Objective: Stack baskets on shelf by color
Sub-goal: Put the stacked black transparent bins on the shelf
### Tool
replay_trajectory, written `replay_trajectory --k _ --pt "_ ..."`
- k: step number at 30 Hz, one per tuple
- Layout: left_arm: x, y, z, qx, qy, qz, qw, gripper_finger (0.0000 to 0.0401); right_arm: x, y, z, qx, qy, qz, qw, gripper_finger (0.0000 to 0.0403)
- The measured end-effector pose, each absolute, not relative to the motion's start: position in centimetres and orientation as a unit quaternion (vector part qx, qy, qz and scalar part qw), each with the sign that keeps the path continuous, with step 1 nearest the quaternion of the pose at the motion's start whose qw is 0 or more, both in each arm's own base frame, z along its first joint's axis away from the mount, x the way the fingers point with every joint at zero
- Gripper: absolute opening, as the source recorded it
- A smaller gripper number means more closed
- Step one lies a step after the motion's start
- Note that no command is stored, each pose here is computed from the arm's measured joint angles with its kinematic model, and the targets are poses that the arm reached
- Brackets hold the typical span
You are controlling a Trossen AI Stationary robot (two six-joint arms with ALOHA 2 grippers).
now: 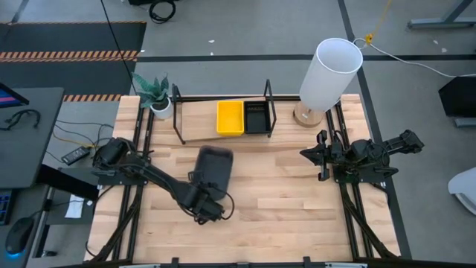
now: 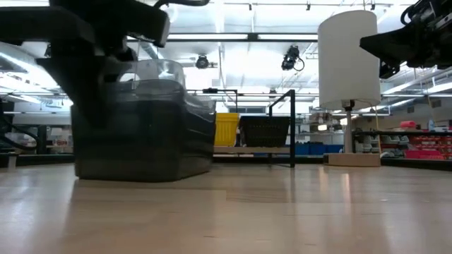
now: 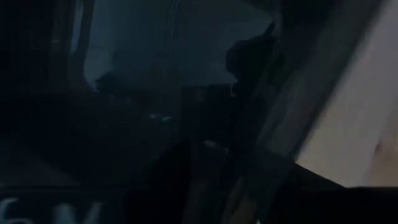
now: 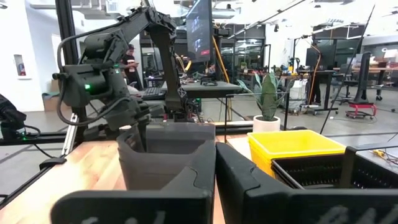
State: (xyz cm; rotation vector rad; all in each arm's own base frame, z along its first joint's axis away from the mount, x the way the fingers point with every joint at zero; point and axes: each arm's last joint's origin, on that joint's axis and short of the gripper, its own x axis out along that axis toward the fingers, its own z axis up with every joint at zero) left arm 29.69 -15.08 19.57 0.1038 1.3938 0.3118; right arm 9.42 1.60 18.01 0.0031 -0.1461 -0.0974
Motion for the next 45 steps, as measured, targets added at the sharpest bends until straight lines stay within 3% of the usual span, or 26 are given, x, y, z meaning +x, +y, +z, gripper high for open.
replay_trajectory --k 7,15,21,31,45 --pt "29.0 -15.3 19.6 0.06 0.661 0.135 0.736 0.0127 9.4 1.6 18.0 0.002 -0.073 -0.048 0.996 0.0018" --pt "28.8 -15.2 19.6 0.041 0.667 0.149 0.729 0.0017 9.4 1.6 18.0 0.002 -0.073 -0.048 0.996 0.0018" --pt "28.4 -14.9 19.9 0.061 0.671 0.163 0.721 0.0021 9.4 1.6 18.0 0.002 -0.073 -0.048 0.996 0.0018" --pt "27.0 -13.3 23.5 0.081 0.637 0.18 0.745 0.0018 9.4 1.6 18.0 0.002 -0.073 -0.048 0.996 0.0018" --pt "28.5 -5.8 24.5 0.153 0.68 0.17 0.696 0.0018 9.4 1.6 18.0 0.001 -0.073 -0.048 0.996 0.0018"
